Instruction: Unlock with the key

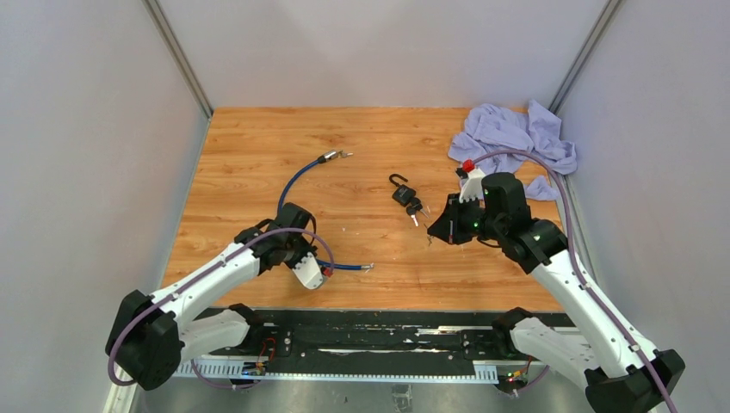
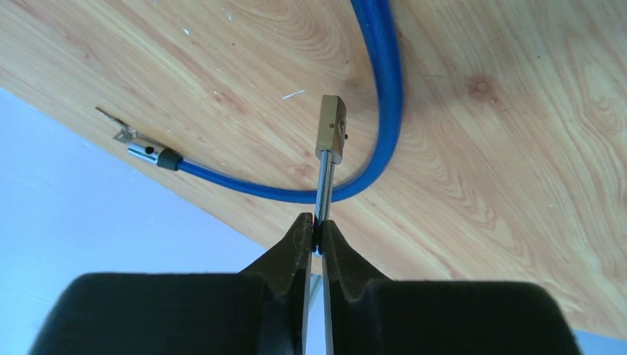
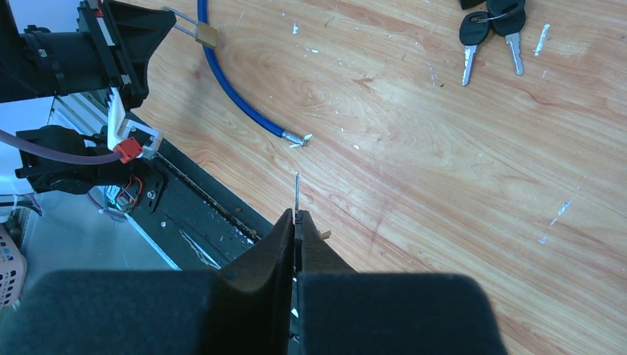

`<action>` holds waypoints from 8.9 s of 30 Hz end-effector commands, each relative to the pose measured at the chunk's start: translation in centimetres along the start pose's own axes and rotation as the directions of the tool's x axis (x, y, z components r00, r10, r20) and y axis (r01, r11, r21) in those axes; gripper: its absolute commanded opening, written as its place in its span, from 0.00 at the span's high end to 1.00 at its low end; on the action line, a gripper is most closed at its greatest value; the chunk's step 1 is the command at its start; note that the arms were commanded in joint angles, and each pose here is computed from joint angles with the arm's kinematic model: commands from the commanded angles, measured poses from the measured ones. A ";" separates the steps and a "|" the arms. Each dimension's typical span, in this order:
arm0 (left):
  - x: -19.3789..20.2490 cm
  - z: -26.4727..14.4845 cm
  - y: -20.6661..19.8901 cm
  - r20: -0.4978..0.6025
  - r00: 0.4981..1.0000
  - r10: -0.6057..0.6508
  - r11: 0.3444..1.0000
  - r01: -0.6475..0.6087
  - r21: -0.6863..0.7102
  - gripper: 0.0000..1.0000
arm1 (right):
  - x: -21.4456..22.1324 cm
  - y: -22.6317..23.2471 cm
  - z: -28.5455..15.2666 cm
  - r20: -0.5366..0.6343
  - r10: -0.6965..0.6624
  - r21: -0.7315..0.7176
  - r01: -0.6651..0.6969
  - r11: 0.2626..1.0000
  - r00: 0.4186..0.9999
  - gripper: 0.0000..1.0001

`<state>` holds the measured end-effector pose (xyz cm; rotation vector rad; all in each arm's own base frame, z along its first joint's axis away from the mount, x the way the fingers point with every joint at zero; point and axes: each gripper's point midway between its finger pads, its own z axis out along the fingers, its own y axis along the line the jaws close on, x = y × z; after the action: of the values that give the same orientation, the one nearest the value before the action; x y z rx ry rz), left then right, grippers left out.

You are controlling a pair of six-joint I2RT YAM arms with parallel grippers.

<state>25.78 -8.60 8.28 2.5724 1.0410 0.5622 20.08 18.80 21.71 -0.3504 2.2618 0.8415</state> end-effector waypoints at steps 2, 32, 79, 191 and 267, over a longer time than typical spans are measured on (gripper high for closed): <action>0.2 -0.4 -0.1 -0.064 0.997 0.038 0.998 -0.034 0.057 0.88 | -0.2 0.1 -0.3 0.020 -0.001 -0.010 0.001 1.000 1.000 0.99; -2.0 -1.1 3.3 0.007 0.976 -0.216 0.971 0.214 0.107 0.28 | -0.2 0.0 -0.5 0.025 -0.004 -0.007 0.004 1.000 1.000 0.99; -3.4 4.3 -1.1 0.041 0.985 -0.165 0.927 0.141 0.348 0.64 | -0.3 -0.7 -1.1 0.026 0.000 0.050 -0.001 0.999 1.000 0.99; -12.8 -24.9 15.5 0.728 -0.124 -0.675 0.600 0.483 0.638 1.00 | -2.8 19.4 -2.8 -0.035 -0.577 -0.475 0.495 0.728 0.816 0.99; -14.1 -25.8 13.7 0.697 -0.213 -0.684 0.600 0.379 0.705 1.00 | -1.9 19.2 -0.5 -0.054 -0.534 -0.579 0.409 0.705 0.844 0.99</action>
<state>13.16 -24.60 31.83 1.4184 1.4875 -1.4923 12.07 32.45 31.73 -1.3195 1.9540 1.1592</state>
